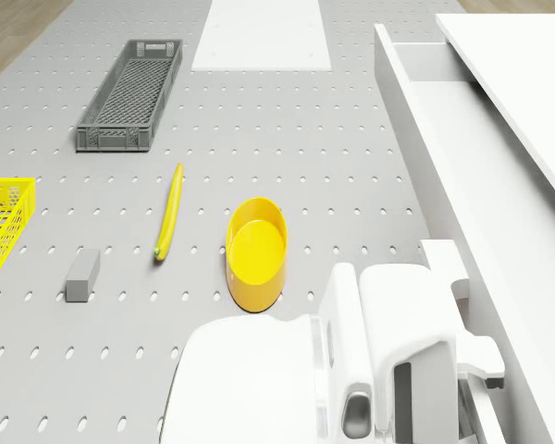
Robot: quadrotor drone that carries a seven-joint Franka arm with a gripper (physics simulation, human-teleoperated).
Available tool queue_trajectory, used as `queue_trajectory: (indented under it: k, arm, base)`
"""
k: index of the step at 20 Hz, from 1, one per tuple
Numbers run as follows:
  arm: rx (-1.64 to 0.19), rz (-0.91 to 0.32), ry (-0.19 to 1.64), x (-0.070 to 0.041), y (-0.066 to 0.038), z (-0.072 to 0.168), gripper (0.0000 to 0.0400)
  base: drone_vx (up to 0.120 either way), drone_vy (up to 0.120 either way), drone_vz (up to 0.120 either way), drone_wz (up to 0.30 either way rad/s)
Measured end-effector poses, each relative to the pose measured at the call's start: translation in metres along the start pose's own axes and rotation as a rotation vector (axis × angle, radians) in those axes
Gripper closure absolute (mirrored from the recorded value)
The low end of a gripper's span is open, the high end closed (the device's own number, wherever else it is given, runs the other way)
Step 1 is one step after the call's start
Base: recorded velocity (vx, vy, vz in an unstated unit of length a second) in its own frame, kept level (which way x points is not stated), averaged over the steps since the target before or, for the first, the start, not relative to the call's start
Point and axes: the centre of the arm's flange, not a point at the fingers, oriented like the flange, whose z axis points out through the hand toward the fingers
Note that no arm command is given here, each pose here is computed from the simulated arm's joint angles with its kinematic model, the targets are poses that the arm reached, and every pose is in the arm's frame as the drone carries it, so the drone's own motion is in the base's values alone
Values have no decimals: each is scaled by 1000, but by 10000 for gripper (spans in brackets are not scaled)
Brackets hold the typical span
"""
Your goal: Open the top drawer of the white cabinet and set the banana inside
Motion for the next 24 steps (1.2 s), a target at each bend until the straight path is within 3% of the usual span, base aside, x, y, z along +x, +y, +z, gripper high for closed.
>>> queue_trajectory:
  k: [7,24]
  arm:
    - [6,5,-6,0,-1,-10,9]
    - [8,7,-8,0,-1,-13,0]
  base:
    - [0,120,0,0]
    - [0,120,0,0]
